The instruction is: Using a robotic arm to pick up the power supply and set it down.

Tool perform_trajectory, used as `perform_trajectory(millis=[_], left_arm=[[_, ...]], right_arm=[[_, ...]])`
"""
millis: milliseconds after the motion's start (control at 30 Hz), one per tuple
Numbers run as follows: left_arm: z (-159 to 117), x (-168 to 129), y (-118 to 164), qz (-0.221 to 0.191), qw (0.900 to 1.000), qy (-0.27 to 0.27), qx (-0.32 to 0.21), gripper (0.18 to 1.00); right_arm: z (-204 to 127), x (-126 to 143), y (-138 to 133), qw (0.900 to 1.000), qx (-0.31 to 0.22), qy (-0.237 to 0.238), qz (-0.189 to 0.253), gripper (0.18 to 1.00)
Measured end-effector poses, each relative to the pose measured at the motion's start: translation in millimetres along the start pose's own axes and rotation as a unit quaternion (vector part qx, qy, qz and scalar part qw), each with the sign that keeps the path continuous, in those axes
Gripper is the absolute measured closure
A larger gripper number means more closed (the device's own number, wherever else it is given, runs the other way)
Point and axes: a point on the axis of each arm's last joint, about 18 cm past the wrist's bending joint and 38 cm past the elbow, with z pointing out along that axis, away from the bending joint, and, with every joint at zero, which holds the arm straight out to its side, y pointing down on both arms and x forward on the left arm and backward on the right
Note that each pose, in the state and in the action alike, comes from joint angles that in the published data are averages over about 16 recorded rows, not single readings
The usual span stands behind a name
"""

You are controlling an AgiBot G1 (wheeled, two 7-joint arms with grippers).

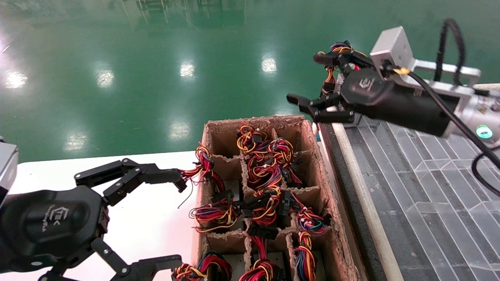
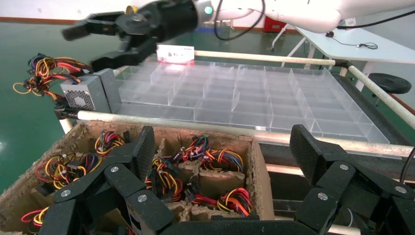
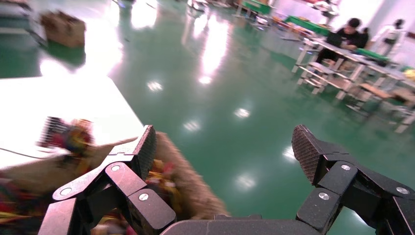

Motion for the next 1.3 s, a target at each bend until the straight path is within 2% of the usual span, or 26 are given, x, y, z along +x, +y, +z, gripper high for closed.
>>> perform_trajectory(millis=[367, 800, 1033, 1300], left_arm=[[0, 0, 0, 0.0, 1.0, 0.0, 0.0, 0.184], [0, 0, 0, 0.0, 1.0, 0.0, 0.0, 0.184], [0, 0, 0, 0.0, 1.0, 0.0, 0.0, 0.184], [0, 0, 0, 0.0, 1.0, 0.0, 0.0, 0.184]], right_arm=[[-36, -62, -8, 0.993, 0.041, -0.092, 0.06, 0.179], [-79, -131, -25, 0.972, 0.054, -0.204, 0.107, 0.179], [-89, -146, -29, 0.965, 0.053, -0.231, 0.115, 0.179], [-89, -145, -29, 0.965, 0.053, -0.228, 0.114, 0.179]])
